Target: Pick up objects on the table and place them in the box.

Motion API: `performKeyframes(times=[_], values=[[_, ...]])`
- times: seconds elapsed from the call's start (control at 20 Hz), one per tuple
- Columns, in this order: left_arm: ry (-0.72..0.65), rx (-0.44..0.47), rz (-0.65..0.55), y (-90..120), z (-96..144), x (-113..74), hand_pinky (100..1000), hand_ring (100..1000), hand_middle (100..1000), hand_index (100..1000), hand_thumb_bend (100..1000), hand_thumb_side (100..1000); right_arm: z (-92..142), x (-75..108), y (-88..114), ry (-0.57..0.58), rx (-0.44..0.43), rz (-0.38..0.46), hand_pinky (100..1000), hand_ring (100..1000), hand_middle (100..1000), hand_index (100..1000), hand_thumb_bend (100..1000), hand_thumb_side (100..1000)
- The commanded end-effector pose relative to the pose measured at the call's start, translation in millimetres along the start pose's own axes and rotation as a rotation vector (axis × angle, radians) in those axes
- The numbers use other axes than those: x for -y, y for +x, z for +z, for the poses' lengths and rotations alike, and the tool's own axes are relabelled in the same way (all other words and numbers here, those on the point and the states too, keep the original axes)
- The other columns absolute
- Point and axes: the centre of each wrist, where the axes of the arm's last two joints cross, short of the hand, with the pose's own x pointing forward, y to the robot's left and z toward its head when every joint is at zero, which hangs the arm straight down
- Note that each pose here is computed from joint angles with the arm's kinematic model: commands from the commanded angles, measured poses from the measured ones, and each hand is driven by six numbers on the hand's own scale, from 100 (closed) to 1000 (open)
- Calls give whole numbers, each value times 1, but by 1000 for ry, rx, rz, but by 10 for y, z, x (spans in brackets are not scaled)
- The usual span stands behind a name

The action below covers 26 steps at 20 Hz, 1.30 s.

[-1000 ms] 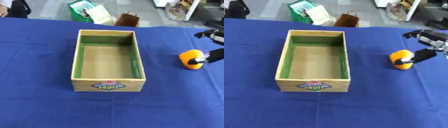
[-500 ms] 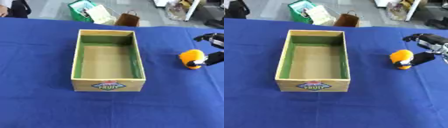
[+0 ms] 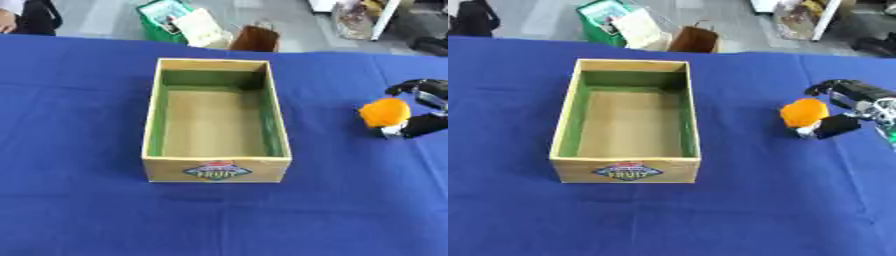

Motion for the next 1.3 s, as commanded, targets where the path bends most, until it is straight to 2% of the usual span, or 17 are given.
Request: performKeyframes(times=[0.05,0.2,0.25,0.4,0.55,0.75,1.0,1.3], values=[[-10,31,3,73,-38,5,517,458,470,549,100,782,18,101,-74,-24,-30,26,872,1000,839,930,552,649],[-10,31,3,73,-37,4,517,458,470,549,100,782,10,89,-73,-39,-29,17,871,1000,819,916,483,647],[-10,31,3,72,-37,4,517,458,470,549,100,782,11,97,-67,-49,-25,14,867,1000,794,892,407,651],[-11,30,3,72,-37,5,518,458,471,549,100,783,20,135,-45,-90,-13,1,857,1000,756,834,278,627],[-12,30,3,74,-40,6,518,458,471,549,100,782,27,144,-29,-112,-3,-10,836,995,676,762,100,506],[-10,32,3,76,-43,2,518,458,471,549,100,782,57,172,26,-151,31,-28,816,964,609,717,100,436],[-9,33,3,79,-49,2,518,458,472,549,100,783,177,324,123,-245,66,-52,765,894,550,663,100,469],[-7,33,2,81,-53,-2,518,458,473,550,100,782,311,558,257,-415,56,-135,764,896,524,652,100,439]])
